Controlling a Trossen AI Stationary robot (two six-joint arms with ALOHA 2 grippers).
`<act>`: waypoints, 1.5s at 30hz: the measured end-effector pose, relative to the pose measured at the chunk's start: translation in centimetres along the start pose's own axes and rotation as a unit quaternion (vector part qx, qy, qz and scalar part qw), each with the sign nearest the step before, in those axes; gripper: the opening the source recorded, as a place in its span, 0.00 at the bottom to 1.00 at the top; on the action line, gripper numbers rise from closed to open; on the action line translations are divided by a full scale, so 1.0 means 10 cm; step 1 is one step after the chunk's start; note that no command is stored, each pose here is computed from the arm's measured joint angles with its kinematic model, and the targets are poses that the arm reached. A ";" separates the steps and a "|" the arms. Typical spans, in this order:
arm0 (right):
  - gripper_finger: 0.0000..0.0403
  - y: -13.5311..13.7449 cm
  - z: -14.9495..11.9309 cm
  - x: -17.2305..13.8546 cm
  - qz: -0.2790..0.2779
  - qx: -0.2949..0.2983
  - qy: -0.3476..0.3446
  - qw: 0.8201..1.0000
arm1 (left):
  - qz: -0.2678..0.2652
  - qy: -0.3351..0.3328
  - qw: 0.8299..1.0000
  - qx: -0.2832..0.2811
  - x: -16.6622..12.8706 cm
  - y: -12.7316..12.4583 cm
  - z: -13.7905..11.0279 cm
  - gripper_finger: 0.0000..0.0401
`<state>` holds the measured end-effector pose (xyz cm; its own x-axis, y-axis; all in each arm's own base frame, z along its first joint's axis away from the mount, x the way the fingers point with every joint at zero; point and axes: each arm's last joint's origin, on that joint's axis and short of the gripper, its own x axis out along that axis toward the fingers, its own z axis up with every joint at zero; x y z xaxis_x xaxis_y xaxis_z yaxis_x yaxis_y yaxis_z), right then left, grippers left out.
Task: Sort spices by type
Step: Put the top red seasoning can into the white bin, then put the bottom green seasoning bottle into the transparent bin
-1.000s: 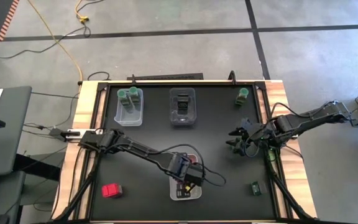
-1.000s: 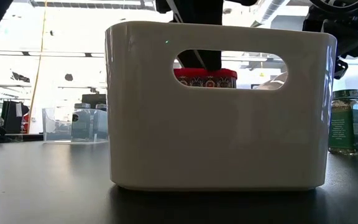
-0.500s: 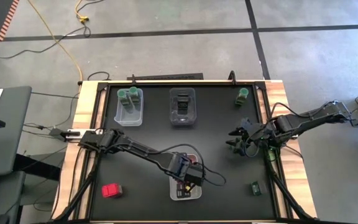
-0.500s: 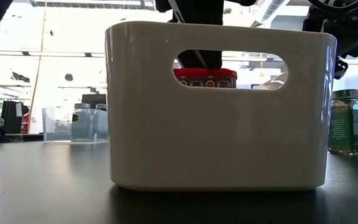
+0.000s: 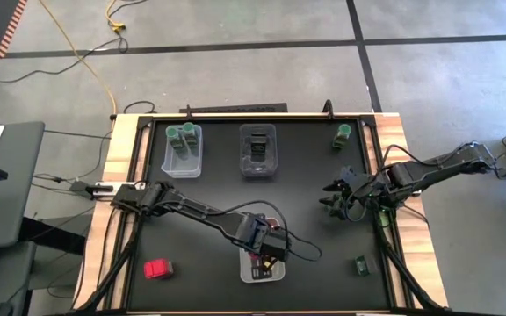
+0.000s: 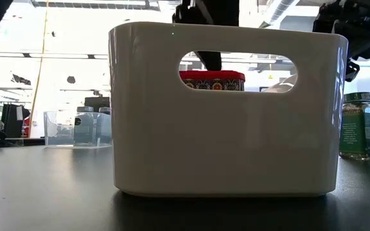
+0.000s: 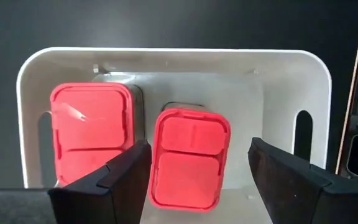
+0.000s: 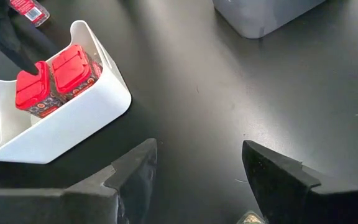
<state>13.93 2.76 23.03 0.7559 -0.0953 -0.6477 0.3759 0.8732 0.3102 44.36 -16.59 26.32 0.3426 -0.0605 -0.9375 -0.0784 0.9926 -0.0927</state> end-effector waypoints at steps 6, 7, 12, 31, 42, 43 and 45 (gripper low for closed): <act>0.66 0.00 0.00 0.00 0.000 0.000 0.000 1.000 | -0.005 -0.011 1.000 0.002 -0.17 -0.04 0.03 0.64; 0.66 0.00 0.00 0.00 0.000 0.000 0.000 1.000 | -0.008 -0.016 1.000 0.004 -0.21 -0.06 0.03 0.64; 0.66 0.00 0.00 0.00 0.000 0.000 0.000 1.000 | -0.021 -0.027 0.999 0.020 -0.27 -0.23 -0.02 0.64; 0.66 0.04 -0.03 -0.01 0.012 0.102 0.007 0.995 | 0.072 -0.058 0.996 0.013 -0.29 -0.69 -0.36 0.64; 0.66 0.18 0.12 -0.04 0.087 0.084 -0.066 0.990 | 0.179 -0.100 0.979 0.012 -0.47 -0.79 -0.59 0.64; 0.66 0.20 0.14 -0.05 0.098 0.079 -0.078 0.989 | 0.180 -0.099 0.979 0.015 -0.47 -0.80 -0.59 0.64; 0.66 0.23 0.19 -0.06 0.115 0.073 -0.101 0.986 | 0.184 -0.103 0.977 0.024 -0.47 -0.82 -0.60 0.64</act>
<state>15.33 3.93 25.48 0.9158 -0.0083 -0.4016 0.2437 0.8062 0.5391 37.73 -25.03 29.49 0.4804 0.3192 -0.8169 -0.1902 0.9472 0.2582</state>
